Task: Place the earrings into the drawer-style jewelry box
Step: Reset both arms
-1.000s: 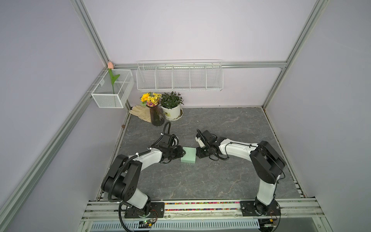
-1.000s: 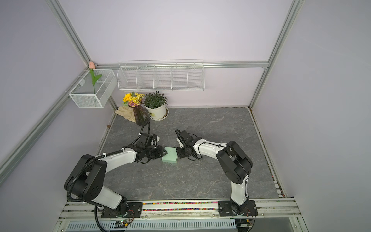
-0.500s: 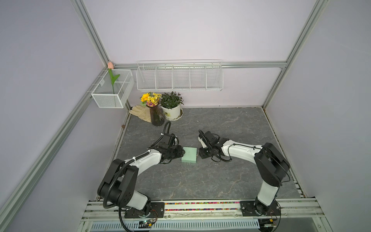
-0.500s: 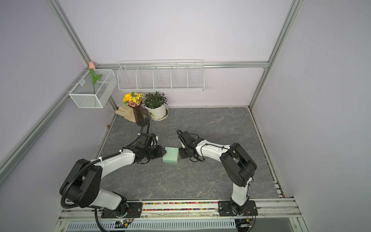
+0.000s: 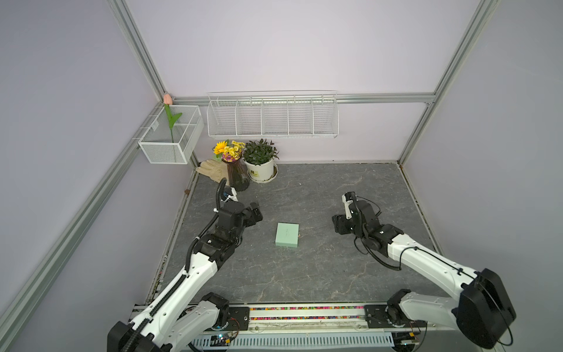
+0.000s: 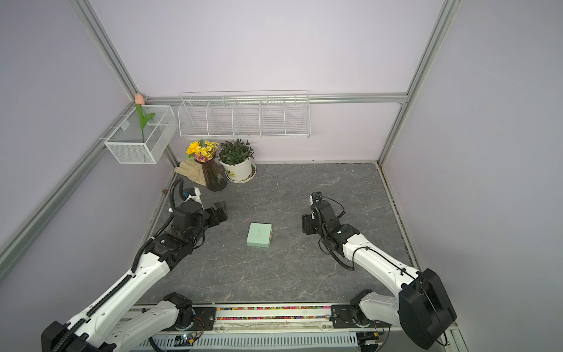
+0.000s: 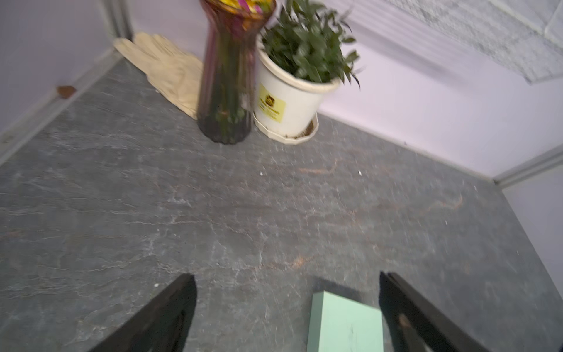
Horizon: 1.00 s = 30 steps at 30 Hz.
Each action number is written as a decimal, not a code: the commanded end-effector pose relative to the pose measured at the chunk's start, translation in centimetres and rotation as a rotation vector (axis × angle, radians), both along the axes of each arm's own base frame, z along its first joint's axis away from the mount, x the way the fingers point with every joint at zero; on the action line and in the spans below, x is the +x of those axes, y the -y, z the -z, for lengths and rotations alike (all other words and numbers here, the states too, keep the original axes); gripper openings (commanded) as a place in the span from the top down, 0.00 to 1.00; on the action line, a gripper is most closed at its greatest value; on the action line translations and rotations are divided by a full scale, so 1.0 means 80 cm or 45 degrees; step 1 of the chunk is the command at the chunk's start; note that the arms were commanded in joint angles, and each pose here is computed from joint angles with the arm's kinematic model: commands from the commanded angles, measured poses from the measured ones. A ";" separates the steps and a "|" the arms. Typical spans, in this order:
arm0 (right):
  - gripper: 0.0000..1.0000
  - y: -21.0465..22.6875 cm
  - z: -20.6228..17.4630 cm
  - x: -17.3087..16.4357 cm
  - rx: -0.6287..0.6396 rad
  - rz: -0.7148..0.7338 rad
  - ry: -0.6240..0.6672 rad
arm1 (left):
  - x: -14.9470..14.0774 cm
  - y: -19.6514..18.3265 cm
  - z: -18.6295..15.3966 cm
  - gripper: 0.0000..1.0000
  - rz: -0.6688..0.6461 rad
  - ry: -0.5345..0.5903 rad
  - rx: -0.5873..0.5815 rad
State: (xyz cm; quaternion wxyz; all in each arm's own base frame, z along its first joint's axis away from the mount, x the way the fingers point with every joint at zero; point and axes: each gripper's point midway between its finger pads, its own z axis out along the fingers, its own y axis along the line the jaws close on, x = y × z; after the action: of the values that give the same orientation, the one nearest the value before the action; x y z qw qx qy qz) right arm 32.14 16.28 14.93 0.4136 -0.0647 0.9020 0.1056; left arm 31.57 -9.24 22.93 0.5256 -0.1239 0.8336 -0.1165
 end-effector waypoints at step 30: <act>0.12 0.231 0.041 0.087 -0.329 0.513 0.480 | 0.093 -0.125 0.107 0.00 -0.345 0.100 0.739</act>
State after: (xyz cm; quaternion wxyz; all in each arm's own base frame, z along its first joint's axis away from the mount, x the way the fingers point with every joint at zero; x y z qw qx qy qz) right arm 38.06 -2.05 9.22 0.5210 0.0502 0.8448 -0.1110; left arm 37.13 1.36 12.13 0.5507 -0.0762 0.8042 0.2100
